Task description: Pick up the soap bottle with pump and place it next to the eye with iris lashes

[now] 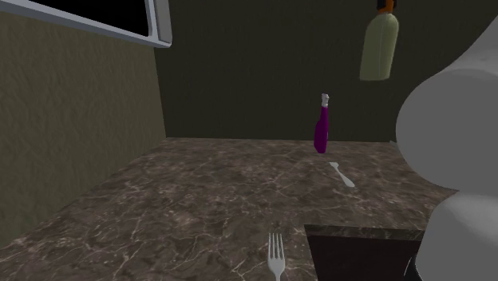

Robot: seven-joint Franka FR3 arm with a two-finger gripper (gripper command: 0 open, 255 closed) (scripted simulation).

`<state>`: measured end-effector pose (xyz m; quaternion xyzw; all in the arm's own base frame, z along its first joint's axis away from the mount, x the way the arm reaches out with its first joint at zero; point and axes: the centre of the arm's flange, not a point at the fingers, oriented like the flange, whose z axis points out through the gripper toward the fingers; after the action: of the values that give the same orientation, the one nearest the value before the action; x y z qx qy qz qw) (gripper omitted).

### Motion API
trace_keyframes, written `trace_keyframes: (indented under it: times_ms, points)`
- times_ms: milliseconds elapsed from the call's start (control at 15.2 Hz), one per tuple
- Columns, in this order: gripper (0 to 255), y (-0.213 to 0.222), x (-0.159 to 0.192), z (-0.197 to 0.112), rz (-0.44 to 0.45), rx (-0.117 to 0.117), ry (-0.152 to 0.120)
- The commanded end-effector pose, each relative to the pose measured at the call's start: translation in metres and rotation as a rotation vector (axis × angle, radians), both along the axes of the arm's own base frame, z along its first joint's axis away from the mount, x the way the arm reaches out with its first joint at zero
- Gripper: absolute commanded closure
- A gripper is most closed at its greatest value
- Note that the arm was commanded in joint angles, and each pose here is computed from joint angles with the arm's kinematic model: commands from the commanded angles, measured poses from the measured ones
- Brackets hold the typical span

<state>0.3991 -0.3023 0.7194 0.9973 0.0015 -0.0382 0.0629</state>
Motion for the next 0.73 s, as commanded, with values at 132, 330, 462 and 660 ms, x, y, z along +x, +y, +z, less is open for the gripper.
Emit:
trace_keyframes:
  times_ms: [132,330,462,660]
  points:
    - [255,-0.051,-0.019,0.002,0.002,-0.001,0.000]
    - [255,-0.088,-0.033,0.002,0.002,-0.001,0.000]
    - [255,-0.106,-0.040,-0.004,0.002,-0.001,0.000]
    - [255,-0.106,-0.040,-0.019,0.002,-0.001,0.000]
